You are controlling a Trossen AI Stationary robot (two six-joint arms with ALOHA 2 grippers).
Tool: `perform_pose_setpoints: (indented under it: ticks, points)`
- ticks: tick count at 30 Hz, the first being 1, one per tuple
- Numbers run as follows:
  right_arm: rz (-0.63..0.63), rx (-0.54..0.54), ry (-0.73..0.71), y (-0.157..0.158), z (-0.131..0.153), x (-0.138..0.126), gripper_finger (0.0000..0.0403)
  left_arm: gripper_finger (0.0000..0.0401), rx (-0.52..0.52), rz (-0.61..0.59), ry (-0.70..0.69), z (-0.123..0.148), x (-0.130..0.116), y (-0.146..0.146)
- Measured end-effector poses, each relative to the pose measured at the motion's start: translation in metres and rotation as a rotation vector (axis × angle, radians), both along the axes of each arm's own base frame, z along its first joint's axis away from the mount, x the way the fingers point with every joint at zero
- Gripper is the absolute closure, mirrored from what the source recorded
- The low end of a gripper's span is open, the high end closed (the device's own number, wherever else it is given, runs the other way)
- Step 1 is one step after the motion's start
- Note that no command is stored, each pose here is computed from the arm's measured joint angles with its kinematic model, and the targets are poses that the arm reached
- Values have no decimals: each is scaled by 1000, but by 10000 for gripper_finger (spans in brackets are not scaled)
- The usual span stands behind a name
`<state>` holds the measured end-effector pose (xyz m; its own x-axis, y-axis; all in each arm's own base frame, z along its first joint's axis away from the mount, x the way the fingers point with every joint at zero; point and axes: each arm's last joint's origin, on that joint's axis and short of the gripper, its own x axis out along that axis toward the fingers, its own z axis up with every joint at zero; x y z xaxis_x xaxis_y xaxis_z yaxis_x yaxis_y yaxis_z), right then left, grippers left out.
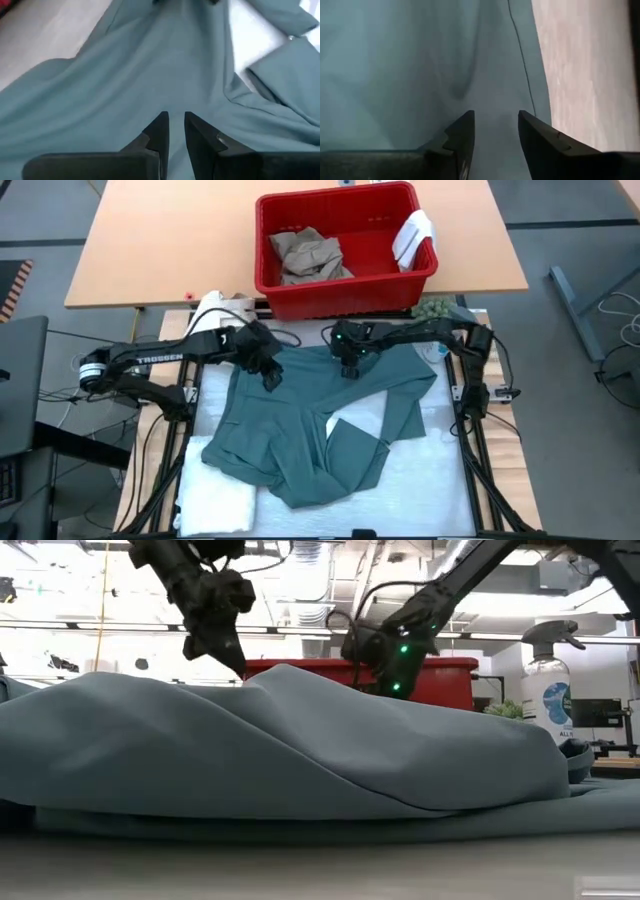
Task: Fold Laundry from Bin
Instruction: Fold the blue pants
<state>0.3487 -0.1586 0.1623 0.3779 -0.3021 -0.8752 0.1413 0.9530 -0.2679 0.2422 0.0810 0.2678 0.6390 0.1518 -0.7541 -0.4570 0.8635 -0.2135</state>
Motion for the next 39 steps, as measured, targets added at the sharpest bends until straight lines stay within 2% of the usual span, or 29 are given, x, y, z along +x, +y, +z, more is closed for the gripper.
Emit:
perform_pose_setpoints:
  ticks: [4, 8, 14, 17, 21, 22, 27, 30, 35, 39]
  points:
    - [29, 24, 38, -17, -1, 8, 222, 354, 44, 19, -8, 6, -3, -7]
    - [22, 69, 34, -37, 2, 13, 222, 354, 37, 27, -23, 9, -4, -11]
    - [64, 137, 120, -52, -8, 18, 228, 354, 27, 13, -8, 7, -3, -16]
    - [82, 143, 155, -52, -10, 22, 265, 354, 22, 3, 16, 6, -4, -19]
    - [74, 133, 145, -54, -4, 23, 367, 354, 33, 9, 43, 4, -5, -21]
    - [70, 126, 143, -54, -1, 24, 381, 354, 42, 13, 46, 4, -5, -22]
    - [-3, 52, 91, -65, 29, 25, 363, 354, 146, 72, 91, 0, -7, -22]
    - [-66, 74, 94, -73, 34, 20, 361, 354, 204, 120, 132, -16, -10, -22]
    - [-123, 104, 123, -83, 33, 10, 367, 354, 233, 156, 146, -63, -20, -23]
    - [-162, 125, 137, -89, 32, 3, 357, 354, 316, 302, 150, -86, -31, -15]
